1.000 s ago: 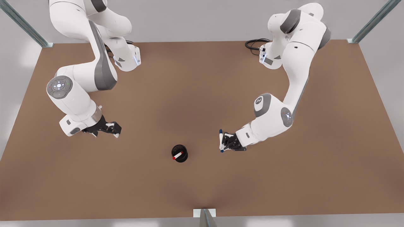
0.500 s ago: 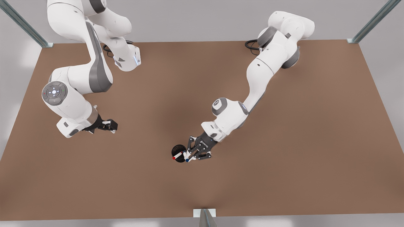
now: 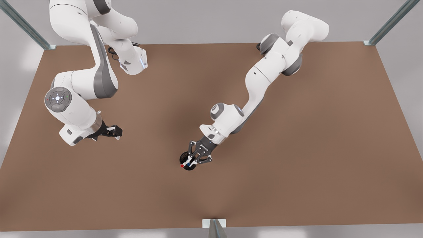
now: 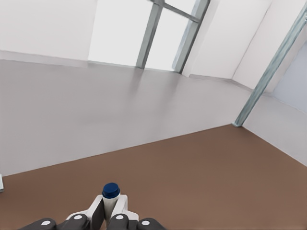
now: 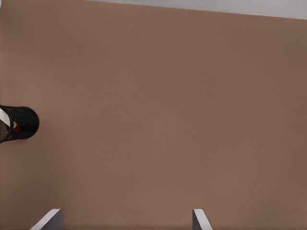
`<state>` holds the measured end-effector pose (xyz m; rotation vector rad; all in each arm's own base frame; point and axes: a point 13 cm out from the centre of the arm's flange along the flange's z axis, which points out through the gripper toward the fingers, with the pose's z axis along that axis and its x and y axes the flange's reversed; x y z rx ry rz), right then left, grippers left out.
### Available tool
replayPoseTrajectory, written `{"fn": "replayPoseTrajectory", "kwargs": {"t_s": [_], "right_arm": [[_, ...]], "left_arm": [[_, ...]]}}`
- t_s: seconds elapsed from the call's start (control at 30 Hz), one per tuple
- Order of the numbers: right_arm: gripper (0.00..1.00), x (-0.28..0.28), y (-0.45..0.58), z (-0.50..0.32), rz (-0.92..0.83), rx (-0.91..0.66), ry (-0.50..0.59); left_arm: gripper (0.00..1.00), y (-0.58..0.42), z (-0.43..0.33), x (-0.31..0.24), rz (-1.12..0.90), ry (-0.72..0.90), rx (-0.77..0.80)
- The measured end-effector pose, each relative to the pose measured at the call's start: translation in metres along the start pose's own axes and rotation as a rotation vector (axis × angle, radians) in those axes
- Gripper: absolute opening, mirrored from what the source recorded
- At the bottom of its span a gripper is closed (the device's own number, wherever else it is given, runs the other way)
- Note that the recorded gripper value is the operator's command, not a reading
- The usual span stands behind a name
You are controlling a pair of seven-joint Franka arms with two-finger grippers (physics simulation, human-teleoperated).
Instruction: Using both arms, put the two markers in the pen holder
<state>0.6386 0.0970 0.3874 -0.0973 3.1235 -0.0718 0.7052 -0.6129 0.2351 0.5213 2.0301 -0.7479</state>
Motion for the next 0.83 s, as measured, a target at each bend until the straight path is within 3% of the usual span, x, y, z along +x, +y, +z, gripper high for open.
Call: {"fn": "replayPoseTrajectory", "kwargs": {"t_s": [0.03, 0.23, 0.3, 0.37, 0.43, 0.57, 0.7, 0.83], "right_arm": [[1.00, 0.000, 0.000, 0.000, -0.002, 0.000, 0.000], [1.00, 0.000, -0.001, 0.000, -0.012, 0.000, 0.000], [1.00, 0.000, -0.001, 0.000, -0.015, 0.000, 0.000], [1.00, 0.000, -0.001, 0.000, -0.018, 0.000, 0.000], [1.00, 0.000, -0.001, 0.000, -0.020, 0.000, 0.000], [1.00, 0.000, -0.001, 0.000, -0.024, 0.001, 0.000], [1.00, 0.000, -0.001, 0.000, -0.026, 0.002, -0.001], [1.00, 0.000, -0.001, 0.000, -0.028, 0.003, 0.000]], "left_arm": [[1.00, -0.002, 0.001, 0.002, 0.006, 0.000, 0.001], [1.00, 0.001, -0.003, -0.007, 0.017, -0.017, -0.007], [1.00, 0.052, -0.047, -0.098, 0.023, -0.045, -0.038], [1.00, 0.152, -0.130, -0.191, 0.097, 0.029, -0.152], [1.00, 0.243, -0.212, -0.218, 0.095, 0.196, -0.252], [1.00, 0.341, -0.388, -0.210, -0.007, 0.557, -0.436], [1.00, 0.304, -0.473, -0.161, -0.107, 0.810, -0.414], [1.00, 0.285, -0.502, -0.126, -0.153, 0.949, -0.445]]}}
